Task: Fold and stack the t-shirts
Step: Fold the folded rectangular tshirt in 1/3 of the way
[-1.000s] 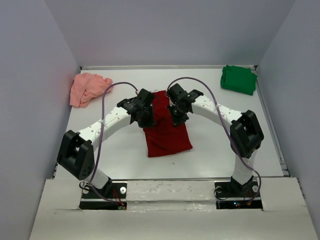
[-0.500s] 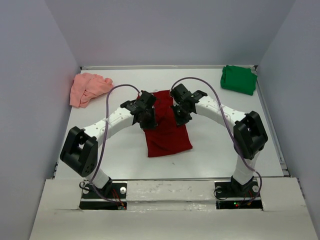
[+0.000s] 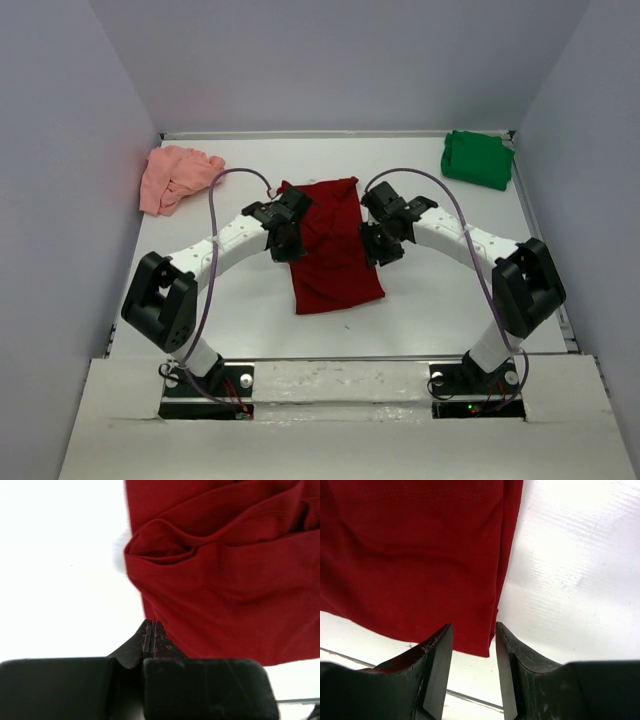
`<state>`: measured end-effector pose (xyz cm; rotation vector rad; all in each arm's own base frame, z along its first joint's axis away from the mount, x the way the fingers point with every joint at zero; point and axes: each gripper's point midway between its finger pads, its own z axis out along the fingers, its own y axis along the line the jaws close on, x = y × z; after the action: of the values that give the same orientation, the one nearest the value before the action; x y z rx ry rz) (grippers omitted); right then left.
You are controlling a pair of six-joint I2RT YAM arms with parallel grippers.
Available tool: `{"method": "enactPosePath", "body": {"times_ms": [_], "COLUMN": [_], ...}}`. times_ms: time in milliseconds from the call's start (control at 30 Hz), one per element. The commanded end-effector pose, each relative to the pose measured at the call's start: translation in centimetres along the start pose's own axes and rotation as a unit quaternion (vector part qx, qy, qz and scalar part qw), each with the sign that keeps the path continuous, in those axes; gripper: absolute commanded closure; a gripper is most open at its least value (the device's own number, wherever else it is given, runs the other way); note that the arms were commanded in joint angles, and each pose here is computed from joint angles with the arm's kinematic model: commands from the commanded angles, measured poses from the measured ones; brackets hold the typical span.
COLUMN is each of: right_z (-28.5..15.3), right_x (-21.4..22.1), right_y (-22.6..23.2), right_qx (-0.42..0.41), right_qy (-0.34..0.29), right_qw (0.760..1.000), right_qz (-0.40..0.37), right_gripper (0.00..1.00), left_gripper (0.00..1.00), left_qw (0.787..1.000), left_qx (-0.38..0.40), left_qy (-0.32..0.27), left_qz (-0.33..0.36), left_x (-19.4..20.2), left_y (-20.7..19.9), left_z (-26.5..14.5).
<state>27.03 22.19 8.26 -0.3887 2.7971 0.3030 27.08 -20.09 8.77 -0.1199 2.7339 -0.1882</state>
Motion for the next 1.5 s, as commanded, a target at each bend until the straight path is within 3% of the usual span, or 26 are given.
{"method": "enactPosePath", "body": {"times_ms": [0,133,233,267,700,1167,1467], "right_z": [-1.5,-2.2,-2.2,-2.1,-1.3,0.0,1.6], "right_x": [-1.4,-1.8,-2.1,-2.2,-0.8,-0.8,1.7], "right_y": [0.7,0.9,1.5,1.6,1.5,1.5,1.4], "right_qx": [-0.023,-0.034,-0.048,-0.048,-0.055,-0.049,-0.063], "right_qy": [-0.047,-0.051,-0.052,-0.05,-0.036,-0.019,0.009], "right_qw": [0.999,0.998,0.997,0.998,0.998,0.999,0.997], "right_qz": [0.002,0.002,0.0,0.002,0.01,0.015,0.032], "right_gripper": [0.55,0.66,0.98,1.0,1.0,1.0,1.0], "left_gripper": [1.0,1.0,1.0,1.0,1.0,1.0,1.0], "left_qw": [0.998,1.0,1.0,1.0,1.0,0.996,0.996], "left_qx": [-0.052,0.006,0.025,0.019,0.0,-0.044,-0.052], "left_qy": [-0.022,-0.011,-0.008,0.0,0.01,0.074,0.07], "left_qz": [-0.013,-0.013,-0.014,-0.013,0.006,0.003,0.019], "left_x": [0.1,0.8,0.8,0.9,-0.9,1.9,0.4], "left_y": [2.4,0.5,-0.2,-0.3,-1.6,-0.3,-0.5], "left_z": [-0.9,-0.8,-0.3,0.3,3.2,6.7,8.0]}}
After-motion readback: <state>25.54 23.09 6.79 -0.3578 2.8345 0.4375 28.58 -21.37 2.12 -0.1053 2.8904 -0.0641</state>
